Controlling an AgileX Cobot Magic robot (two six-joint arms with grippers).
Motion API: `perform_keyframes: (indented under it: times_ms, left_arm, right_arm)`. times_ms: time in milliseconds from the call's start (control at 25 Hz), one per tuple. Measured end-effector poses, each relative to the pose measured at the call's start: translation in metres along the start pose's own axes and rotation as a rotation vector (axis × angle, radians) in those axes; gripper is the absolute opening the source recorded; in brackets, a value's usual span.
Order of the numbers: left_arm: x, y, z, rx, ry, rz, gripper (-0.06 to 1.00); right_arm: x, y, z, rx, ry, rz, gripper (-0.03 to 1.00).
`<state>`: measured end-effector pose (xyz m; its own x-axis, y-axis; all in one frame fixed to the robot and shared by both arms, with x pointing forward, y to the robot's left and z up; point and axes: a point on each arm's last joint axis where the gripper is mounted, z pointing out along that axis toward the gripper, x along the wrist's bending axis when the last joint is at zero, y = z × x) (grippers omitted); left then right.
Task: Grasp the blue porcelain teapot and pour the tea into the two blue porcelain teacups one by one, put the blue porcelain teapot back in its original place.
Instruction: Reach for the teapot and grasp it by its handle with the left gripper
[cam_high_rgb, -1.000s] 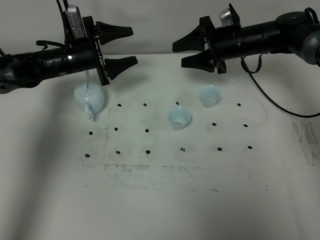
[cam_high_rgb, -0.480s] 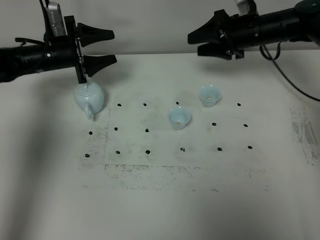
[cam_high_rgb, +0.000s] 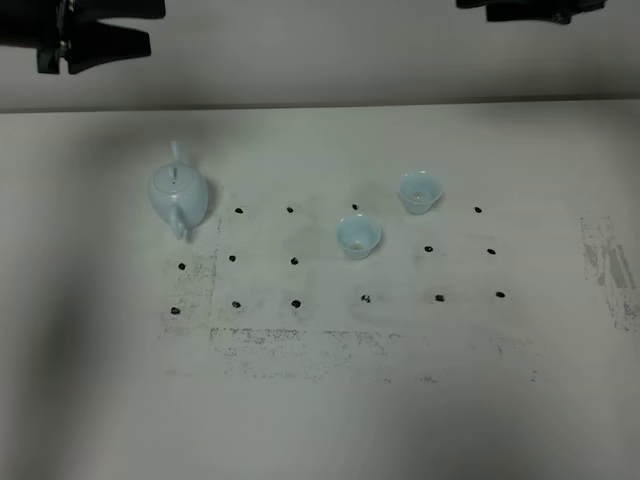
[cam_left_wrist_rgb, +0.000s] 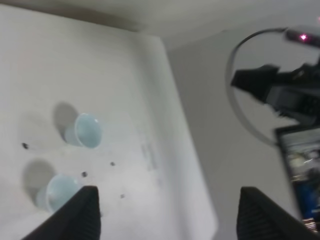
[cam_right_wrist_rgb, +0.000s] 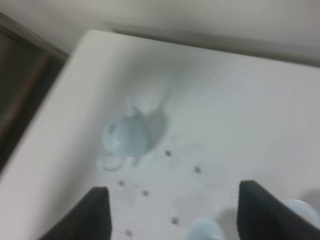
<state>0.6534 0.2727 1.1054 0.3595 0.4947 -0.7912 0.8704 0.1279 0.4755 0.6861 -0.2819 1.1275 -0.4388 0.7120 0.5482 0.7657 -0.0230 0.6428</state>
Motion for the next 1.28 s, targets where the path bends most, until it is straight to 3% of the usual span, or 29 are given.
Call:
perform_keyframes:
  times_ms: [200,400,560,720,840,1040,1120,1280]
  left_arm:
    - [-0.059,-0.008,-0.034,-0.027,0.086,0.157,0.6]
    - [-0.093,-0.02,-0.057,-0.037,0.188,0.231,0.6]
    - [-0.102,-0.027,-0.069,-0.026,0.304,0.244,0.6]
    - [-0.105,-0.032,-0.076,-0.02,0.383,0.248,0.6]
    - [-0.108,-0.033,-0.078,-0.023,0.392,0.256,0.6]
    - [-0.108,-0.033,-0.079,-0.023,0.395,0.258,0.6]
    - [-0.108,-0.033,-0.079,-0.022,0.396,0.259,0.6]
    - [-0.109,-0.033,-0.079,-0.021,0.397,0.272,0.6]
  right_arm:
    - [0.041,0.006,-0.046,-0.036,-0.114,-0.129,0.56]
    - [0.082,0.006,-0.085,-0.094,-0.175,-0.219,0.56]
    - [0.105,-0.013,-0.11,-0.092,-0.23,-0.234,0.56]
    - [0.122,-0.058,-0.133,-0.029,-0.35,-0.222,0.56]
    - [0.129,-0.093,-0.152,-0.021,-0.492,-0.176,0.56]
    - [0.13,-0.148,-0.176,-0.096,-0.733,-0.101,0.56]
    - [0.136,-0.17,-0.184,-0.15,-0.779,-0.101,0.56]
    - [0.143,-0.213,-0.187,-0.22,-0.789,-0.122,0.56]
